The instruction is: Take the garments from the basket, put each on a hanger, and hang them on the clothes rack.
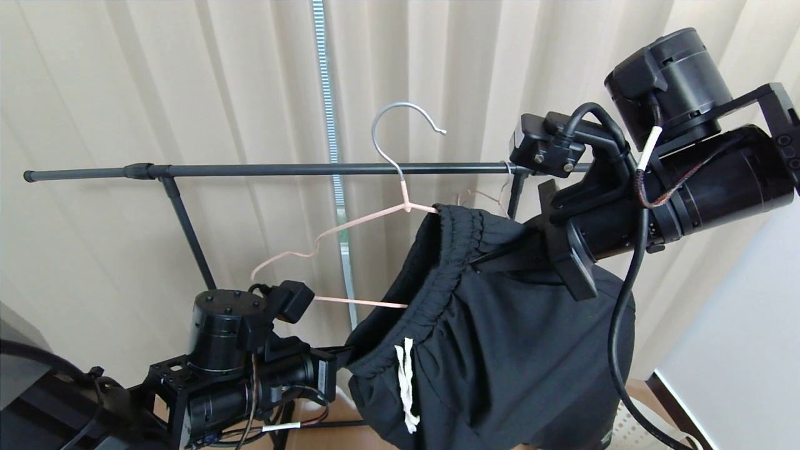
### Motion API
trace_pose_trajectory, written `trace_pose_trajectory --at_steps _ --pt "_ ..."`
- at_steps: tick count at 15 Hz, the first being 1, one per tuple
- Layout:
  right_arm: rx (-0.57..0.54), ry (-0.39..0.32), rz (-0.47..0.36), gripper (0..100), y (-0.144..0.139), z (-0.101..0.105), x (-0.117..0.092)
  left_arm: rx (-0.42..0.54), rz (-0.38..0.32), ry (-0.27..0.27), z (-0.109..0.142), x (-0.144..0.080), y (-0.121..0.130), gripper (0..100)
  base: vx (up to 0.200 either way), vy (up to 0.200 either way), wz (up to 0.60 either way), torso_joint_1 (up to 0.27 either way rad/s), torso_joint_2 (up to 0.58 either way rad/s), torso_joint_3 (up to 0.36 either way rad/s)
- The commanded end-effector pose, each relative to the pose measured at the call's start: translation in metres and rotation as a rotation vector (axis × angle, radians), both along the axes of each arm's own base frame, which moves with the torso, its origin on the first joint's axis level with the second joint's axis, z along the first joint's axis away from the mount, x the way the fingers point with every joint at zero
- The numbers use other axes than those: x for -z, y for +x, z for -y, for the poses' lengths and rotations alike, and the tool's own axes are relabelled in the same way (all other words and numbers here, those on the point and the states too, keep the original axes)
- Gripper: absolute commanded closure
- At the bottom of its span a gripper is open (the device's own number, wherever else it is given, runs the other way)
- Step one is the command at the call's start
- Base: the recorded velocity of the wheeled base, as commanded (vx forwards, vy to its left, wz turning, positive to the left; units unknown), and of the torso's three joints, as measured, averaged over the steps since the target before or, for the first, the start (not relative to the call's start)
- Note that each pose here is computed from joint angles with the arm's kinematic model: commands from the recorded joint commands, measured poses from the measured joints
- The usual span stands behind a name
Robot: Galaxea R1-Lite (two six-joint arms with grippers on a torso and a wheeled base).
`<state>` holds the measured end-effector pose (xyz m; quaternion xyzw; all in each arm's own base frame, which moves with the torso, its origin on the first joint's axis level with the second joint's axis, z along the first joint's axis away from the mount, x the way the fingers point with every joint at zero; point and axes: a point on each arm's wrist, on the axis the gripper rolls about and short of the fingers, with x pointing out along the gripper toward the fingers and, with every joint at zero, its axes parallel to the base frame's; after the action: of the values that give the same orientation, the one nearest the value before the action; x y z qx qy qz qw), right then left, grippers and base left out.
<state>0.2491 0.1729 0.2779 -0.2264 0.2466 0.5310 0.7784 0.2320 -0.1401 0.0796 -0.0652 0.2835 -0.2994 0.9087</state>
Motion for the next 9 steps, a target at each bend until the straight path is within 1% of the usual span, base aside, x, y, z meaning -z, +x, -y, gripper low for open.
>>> trace_pose_trajectory --at_steps 1,4,6,8,9 --pt "0.032 -0.014 -0.021 100 0.005 0.008 0.007 -0.011 0.031 -0.011 -0.004 -0.008 -0.006 100 0.0 0.0 0.0 0.0 0.0 0.0" --pt "0.073 -0.024 -0.04 100 0.012 0.019 0.018 -0.018 0.064 -0.025 -0.012 -0.019 -0.015 100 0.0 0.0 0.0 0.0 0.0 0.0" --pt "0.084 -0.027 -0.045 100 0.012 0.022 0.024 -0.02 0.08 -0.031 -0.015 -0.024 -0.019 100 0.0 0.0 0.0 0.0 0.0 0.0" --pt "0.09 -0.029 -0.048 100 0.013 0.024 0.027 -0.034 0.092 -0.034 -0.019 -0.026 -0.018 100 0.0 0.0 0.0 0.0 0.0 0.0" --pt "0.089 -0.021 -0.038 100 0.01 0.026 0.023 -0.055 0.092 -0.031 -0.023 -0.026 -0.016 100 0.0 0.0 0.0 0.0 0.0 0.0"
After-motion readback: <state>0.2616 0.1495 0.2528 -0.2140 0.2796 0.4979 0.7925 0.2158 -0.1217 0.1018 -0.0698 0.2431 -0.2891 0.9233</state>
